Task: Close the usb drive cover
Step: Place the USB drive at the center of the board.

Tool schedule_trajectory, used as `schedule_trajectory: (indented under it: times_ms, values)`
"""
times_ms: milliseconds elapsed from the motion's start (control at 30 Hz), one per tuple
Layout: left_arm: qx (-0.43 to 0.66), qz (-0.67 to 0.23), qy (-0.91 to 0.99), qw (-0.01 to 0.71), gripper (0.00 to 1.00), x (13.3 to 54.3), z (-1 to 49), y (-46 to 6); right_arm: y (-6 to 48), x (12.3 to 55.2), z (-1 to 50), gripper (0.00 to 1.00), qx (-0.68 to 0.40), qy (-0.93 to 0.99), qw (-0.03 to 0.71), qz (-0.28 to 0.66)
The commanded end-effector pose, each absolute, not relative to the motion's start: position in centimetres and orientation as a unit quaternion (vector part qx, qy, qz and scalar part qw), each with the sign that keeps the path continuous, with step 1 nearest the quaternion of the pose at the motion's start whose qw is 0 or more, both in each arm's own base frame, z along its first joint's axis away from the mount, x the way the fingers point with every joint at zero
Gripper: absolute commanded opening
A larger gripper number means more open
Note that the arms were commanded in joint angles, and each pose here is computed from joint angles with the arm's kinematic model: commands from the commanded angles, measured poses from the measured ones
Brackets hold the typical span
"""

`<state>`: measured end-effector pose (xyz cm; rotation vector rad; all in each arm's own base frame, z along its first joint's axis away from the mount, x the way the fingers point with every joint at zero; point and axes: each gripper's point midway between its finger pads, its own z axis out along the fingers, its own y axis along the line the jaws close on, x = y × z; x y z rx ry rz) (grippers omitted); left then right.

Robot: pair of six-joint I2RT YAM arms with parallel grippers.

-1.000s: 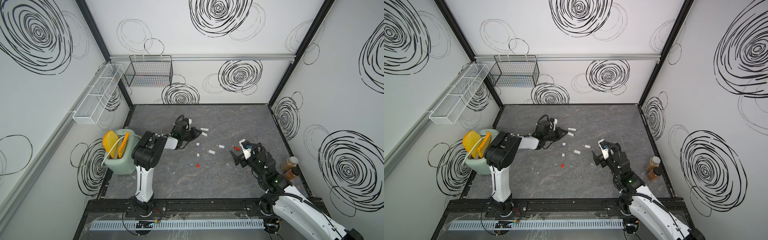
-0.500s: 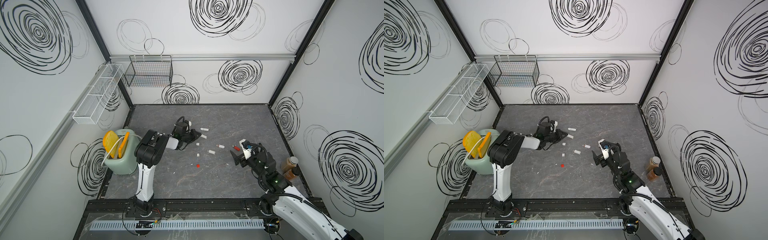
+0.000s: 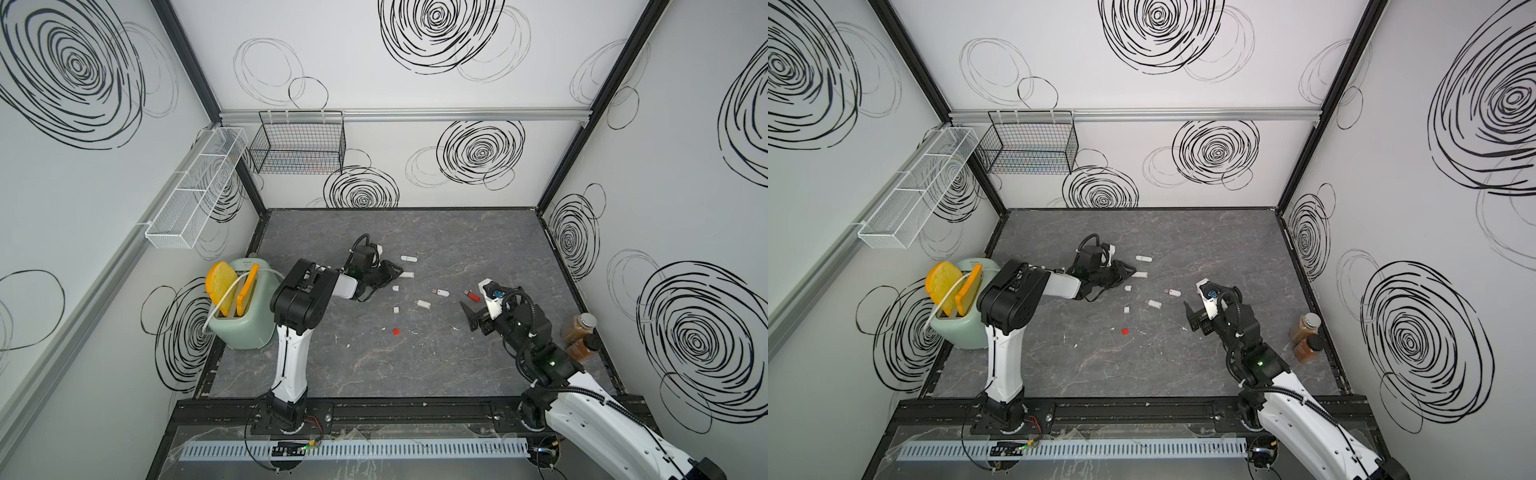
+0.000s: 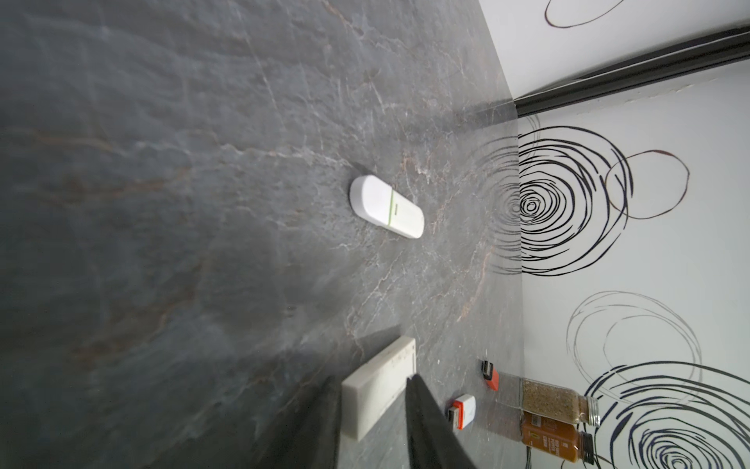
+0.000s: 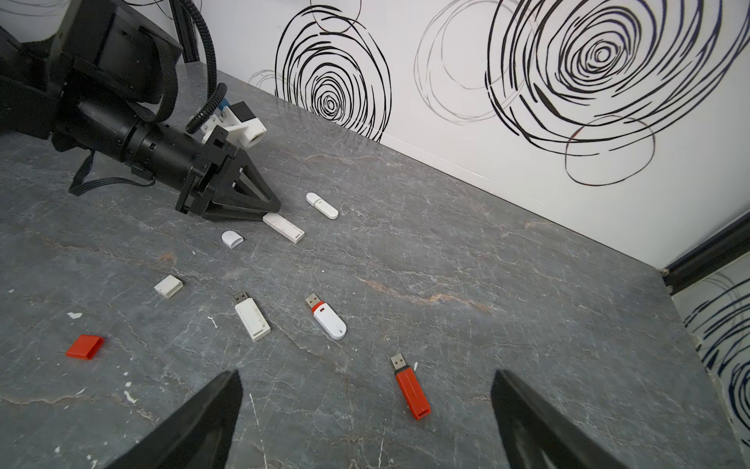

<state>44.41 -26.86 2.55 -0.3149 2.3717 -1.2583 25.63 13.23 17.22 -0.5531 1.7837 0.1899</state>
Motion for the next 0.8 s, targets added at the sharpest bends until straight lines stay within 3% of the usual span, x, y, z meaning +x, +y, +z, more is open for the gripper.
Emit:
schedule_trajectory:
  times_ms: [0, 667, 767]
  values:
    - [-0.109, -0.453, 0.858, 0.217, 0.33, 44.9, 2.1, -27.2, 13.3, 25.7, 17.9, 0.99, -0.229, 0.759, 0.603, 0.086]
    - [-0.098, -0.417, 0.878, 0.215, 0.40, 45.1, 0.9, -26.5, 13.4, 25.7, 17.9, 0.99, -0.229, 0.759, 0.603, 0.089]
    - [-0.094, -0.399, 0.884, 0.226, 0.45, 45.2, 1.1, -25.7, 13.3, 25.6, 17.8, 0.99, -0.231, 0.761, 0.600, 0.088]
